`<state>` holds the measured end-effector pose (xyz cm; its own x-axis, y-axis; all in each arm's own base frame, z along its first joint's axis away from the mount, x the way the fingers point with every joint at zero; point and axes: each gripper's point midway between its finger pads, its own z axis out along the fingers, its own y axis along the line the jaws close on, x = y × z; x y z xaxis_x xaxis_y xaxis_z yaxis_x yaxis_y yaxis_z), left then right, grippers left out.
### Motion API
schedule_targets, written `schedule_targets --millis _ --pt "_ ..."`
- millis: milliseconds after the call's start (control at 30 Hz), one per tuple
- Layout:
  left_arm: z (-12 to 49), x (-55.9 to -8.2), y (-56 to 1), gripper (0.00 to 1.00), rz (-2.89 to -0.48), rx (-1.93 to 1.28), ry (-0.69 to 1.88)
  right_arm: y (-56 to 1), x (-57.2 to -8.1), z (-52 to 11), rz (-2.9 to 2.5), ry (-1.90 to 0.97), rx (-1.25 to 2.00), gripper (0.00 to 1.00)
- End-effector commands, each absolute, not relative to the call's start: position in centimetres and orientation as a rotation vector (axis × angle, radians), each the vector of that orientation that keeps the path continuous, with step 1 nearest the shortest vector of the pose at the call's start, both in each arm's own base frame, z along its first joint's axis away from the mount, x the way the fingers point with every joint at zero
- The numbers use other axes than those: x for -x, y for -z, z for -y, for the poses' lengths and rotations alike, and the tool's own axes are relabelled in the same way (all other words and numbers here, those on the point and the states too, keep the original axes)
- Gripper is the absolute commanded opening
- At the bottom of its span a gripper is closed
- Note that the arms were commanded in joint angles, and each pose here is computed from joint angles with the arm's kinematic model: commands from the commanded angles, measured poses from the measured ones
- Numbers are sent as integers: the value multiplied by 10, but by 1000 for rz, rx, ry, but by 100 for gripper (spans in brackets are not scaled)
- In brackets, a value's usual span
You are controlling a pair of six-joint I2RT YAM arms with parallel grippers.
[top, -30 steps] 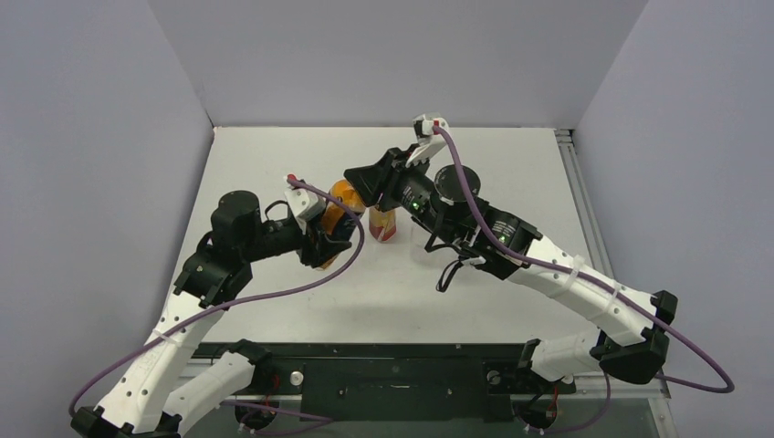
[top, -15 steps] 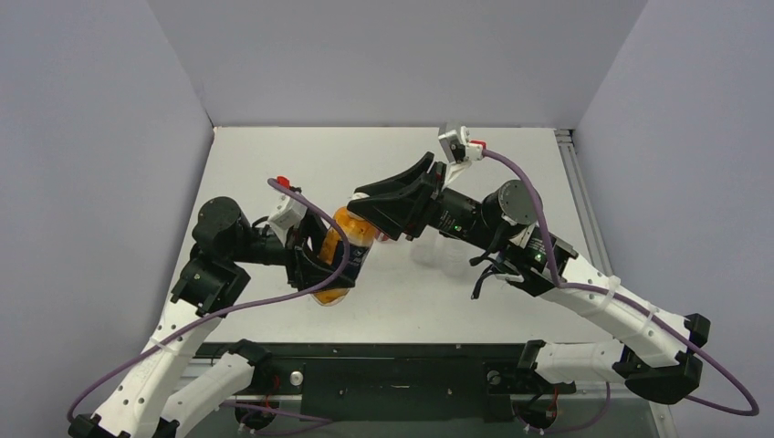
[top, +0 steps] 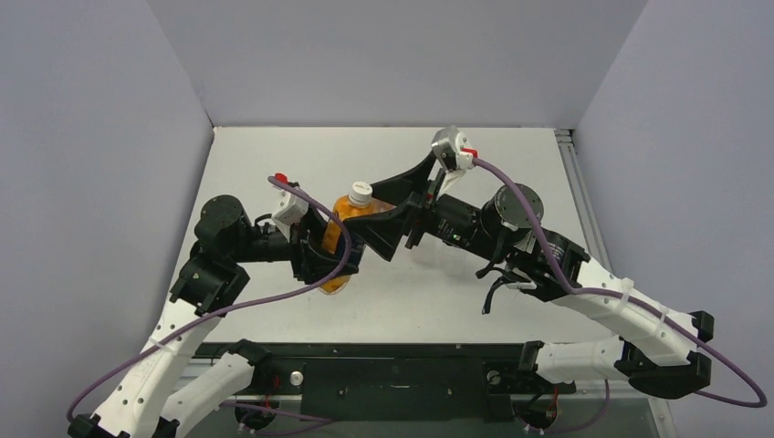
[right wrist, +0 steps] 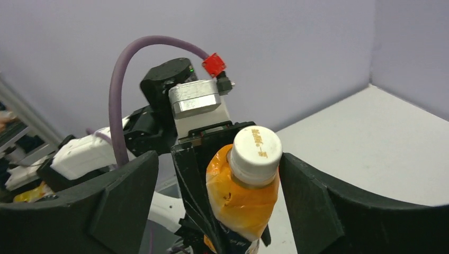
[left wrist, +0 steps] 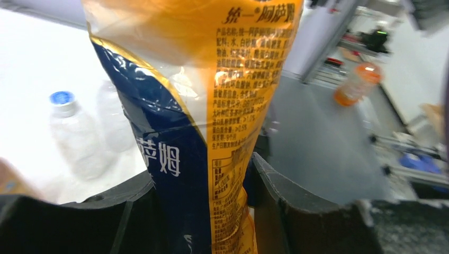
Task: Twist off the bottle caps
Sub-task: Unscrew the bottle cap from the plastic bottle.
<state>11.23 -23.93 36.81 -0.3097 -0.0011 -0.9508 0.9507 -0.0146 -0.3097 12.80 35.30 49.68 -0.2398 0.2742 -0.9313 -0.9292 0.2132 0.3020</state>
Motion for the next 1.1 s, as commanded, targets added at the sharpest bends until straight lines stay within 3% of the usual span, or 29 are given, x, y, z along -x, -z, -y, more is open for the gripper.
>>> schedule_targets --millis 0,67,300,767,1067 --pt "226 -165 -366 0 -1439 -935 1060 -517 -165 -322 -1388 -1084 416 80" --pt "219 -179 -360 0 -1442 -896 953 -516 -175 -320 -1428 -1015 337 80" --pt "207 -195 -361 0 -1395 -853 798 -511 -194 -332 -1501 -897 209 59" --pt "207 -199 -354 0 -1406 -853 758 -515 -198 -366 -1513 -910 249 50" --pt "208 -201 -352 0 -1412 -846 760 -510 -199 -369 -1521 -913 256 21"
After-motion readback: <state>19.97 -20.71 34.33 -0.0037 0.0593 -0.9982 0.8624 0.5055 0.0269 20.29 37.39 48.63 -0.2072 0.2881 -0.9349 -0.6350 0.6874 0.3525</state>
